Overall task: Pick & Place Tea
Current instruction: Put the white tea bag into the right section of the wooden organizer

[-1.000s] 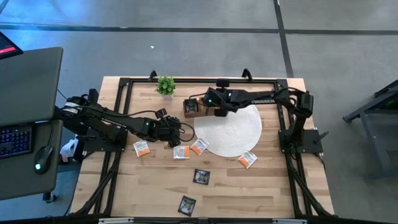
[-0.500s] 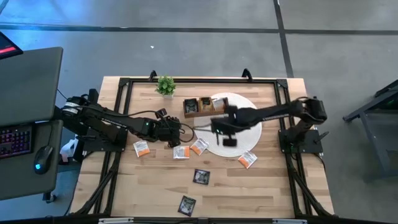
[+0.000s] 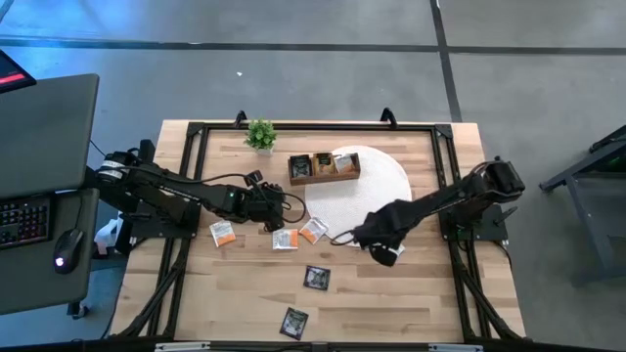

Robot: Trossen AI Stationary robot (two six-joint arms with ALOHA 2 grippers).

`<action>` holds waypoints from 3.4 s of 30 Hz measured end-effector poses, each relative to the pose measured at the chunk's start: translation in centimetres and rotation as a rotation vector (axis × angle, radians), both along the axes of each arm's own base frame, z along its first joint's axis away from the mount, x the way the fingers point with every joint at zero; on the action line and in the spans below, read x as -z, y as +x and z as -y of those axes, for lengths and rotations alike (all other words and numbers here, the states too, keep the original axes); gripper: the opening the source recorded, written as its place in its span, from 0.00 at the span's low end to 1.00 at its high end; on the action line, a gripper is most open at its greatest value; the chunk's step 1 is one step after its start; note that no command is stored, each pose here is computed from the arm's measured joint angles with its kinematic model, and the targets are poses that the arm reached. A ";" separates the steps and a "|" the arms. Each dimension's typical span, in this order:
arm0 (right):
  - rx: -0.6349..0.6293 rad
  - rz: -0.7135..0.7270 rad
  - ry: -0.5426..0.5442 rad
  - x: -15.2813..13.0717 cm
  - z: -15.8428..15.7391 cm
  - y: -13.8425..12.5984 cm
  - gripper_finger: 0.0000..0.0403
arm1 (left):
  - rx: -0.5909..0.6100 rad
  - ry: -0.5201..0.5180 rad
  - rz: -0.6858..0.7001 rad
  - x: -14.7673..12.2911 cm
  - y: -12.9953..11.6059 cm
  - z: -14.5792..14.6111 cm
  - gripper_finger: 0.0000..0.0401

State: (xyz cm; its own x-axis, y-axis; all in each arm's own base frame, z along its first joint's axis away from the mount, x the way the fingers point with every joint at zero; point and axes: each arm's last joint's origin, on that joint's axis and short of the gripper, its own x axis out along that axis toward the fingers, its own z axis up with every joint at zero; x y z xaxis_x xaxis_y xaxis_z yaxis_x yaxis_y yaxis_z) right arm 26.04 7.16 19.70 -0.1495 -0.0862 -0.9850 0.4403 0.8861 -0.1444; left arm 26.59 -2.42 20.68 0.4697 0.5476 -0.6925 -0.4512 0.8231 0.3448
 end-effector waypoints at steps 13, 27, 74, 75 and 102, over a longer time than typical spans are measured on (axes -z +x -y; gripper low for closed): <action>0.203 -0.039 0.043 4.7 -0.4 -2.5 0.21 | 0.004 -0.027 0.134 -0.7 1.0 0.2 0.39; 0.241 0.016 0.029 6.6 -0.1 -3.4 0.20 | 0.146 -0.236 0.288 -1.5 2.4 1.0 0.39; -0.537 0.294 -0.885 -1.7 12.5 6.4 0.00 | 0.185 -0.283 0.305 -1.7 2.6 1.2 0.39; -0.536 0.271 -0.890 -1.5 13.3 6.4 0.00 | 0.185 -0.283 0.305 -1.7 2.6 1.2 0.39; -0.608 0.157 -0.859 2.3 16.1 7.9 0.22 | 0.176 -0.273 0.282 -1.5 2.5 1.1 0.39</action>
